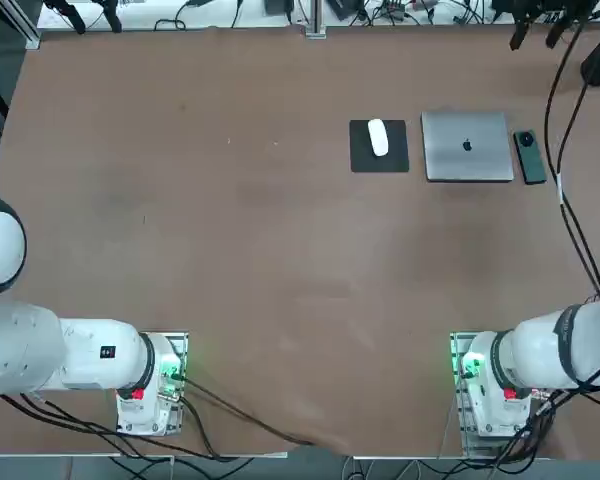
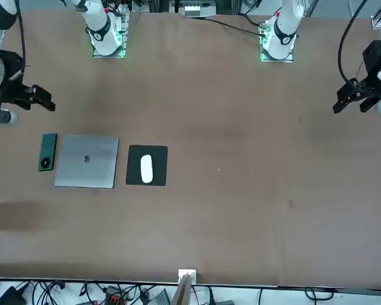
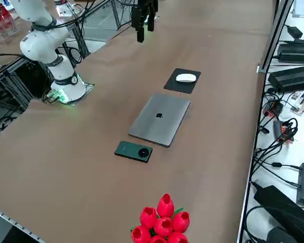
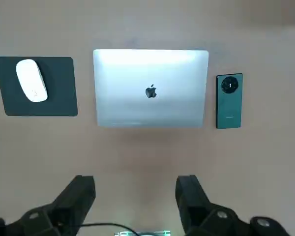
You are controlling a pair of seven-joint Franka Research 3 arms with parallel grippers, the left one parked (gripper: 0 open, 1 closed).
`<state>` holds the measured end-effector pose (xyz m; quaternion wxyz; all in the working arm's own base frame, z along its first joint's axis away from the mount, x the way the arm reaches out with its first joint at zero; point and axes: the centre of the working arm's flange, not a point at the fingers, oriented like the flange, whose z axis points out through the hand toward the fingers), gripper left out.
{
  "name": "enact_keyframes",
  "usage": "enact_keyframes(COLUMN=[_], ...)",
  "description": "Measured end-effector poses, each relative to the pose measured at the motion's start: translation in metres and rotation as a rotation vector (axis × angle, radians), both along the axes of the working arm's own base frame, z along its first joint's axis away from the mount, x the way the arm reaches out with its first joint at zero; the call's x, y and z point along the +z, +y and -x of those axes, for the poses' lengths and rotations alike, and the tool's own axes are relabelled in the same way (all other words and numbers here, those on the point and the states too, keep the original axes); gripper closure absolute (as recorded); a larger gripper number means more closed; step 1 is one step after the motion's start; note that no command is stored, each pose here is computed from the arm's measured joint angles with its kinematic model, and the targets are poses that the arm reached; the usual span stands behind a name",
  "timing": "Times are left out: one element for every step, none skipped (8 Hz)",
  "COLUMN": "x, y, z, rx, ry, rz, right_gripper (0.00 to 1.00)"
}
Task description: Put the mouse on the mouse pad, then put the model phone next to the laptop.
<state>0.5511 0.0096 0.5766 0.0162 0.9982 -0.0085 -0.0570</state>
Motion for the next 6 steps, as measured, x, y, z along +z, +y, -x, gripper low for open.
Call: enact_keyframes(x=[0.000,0.002,0.004,0.004,0.003,0.003], y=[-0.001,-0.001,-0.001,0.000,0.000,0.000], z=[0.010,0.016,0.020,0.020,0.020,0.020], rx=[0.007,0.008,0.009,0.009,0.009,0.010], ry=[-0.012,-0.021,-0.028,-0.030,-0.031,-0.035], rz=[-0.001,-0.002,-0.002,-0.002,-0.002,-0.002], right_gripper=[0.00,0.00,0.00,0.00,0.00,0.00])
